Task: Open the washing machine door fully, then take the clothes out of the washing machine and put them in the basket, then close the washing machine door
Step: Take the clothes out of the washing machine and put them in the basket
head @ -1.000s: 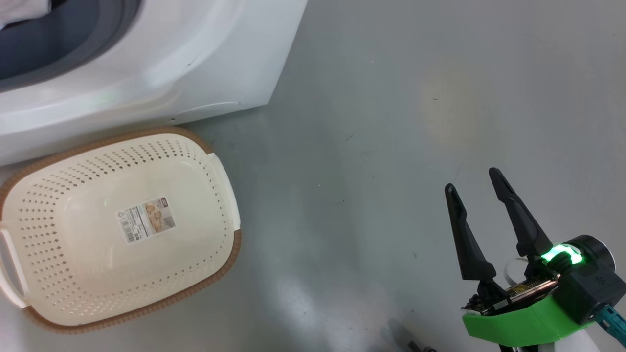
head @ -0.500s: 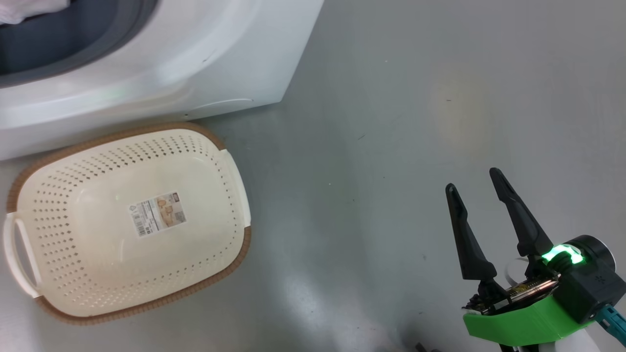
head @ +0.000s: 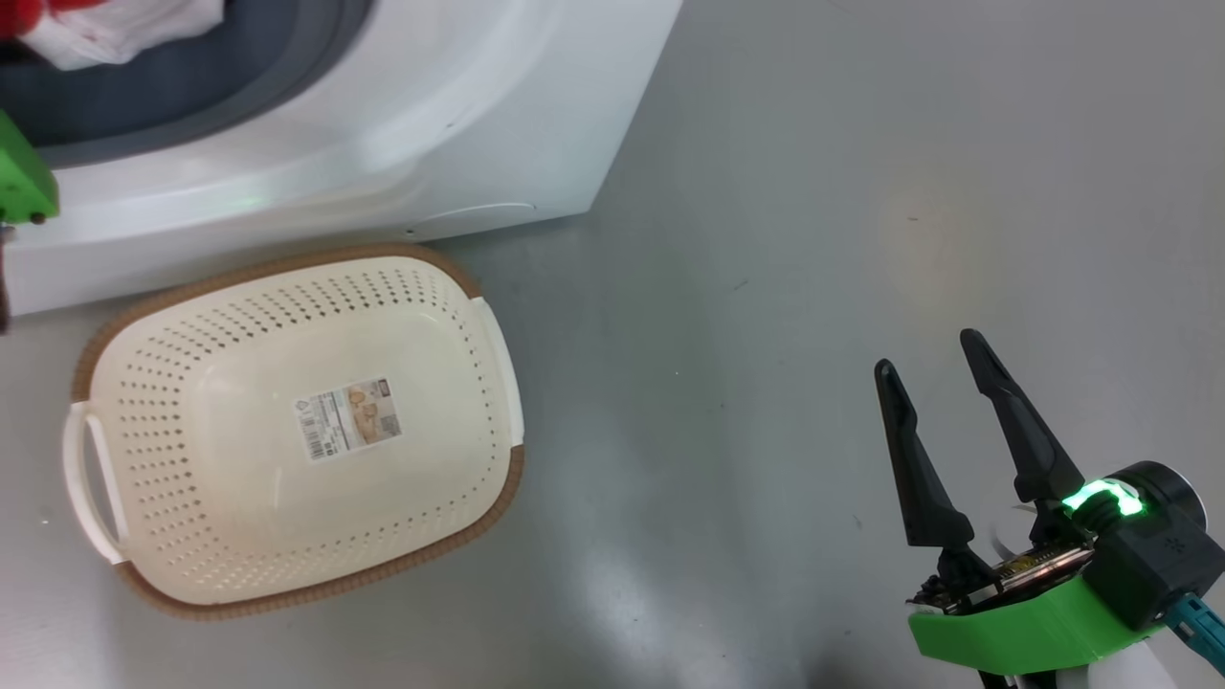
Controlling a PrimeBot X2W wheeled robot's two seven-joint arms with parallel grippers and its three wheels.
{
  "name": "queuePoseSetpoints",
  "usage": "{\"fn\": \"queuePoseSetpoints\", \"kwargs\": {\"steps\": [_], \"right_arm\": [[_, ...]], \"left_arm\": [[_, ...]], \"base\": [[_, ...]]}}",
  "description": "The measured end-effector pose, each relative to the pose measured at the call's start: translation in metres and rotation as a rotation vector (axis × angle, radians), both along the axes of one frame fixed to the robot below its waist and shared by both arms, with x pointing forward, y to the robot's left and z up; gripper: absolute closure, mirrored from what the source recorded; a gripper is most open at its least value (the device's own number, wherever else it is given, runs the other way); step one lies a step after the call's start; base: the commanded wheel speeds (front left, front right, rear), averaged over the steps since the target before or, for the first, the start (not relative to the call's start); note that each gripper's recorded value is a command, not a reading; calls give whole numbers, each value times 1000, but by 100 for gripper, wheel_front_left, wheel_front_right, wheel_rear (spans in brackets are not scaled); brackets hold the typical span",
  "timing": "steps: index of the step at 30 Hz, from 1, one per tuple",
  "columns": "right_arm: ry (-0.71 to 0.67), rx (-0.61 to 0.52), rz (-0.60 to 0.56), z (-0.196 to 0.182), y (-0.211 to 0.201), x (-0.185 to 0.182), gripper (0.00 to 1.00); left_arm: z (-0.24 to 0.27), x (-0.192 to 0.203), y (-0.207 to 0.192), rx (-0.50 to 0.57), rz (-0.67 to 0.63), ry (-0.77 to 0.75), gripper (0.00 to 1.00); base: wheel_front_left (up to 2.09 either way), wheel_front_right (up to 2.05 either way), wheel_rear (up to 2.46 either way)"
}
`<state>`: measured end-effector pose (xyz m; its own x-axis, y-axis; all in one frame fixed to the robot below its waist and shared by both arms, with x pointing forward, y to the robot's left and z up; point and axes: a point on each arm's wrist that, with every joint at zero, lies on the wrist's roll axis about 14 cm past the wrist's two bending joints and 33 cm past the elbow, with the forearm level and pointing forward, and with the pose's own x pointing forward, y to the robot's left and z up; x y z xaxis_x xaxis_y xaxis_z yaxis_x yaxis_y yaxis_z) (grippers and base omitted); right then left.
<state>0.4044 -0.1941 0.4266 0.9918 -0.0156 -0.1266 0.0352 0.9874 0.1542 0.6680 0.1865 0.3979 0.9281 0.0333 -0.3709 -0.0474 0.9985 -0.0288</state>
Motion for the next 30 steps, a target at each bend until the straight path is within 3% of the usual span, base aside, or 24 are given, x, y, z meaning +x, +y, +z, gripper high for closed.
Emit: {"fn": "queuePoseSetpoints", "kwargs": {"steps": [14, 30], "right_arm": [[-42, 18, 35, 14, 11, 6, 0], [-127, 28, 54, 43, 17, 7, 0]], "left_arm": [[61, -30, -9, 4, -54, -223, 100], [119, -91, -10, -17, -58, -419, 100]], "base": [[0, 0, 0], [0, 0, 0]]}}
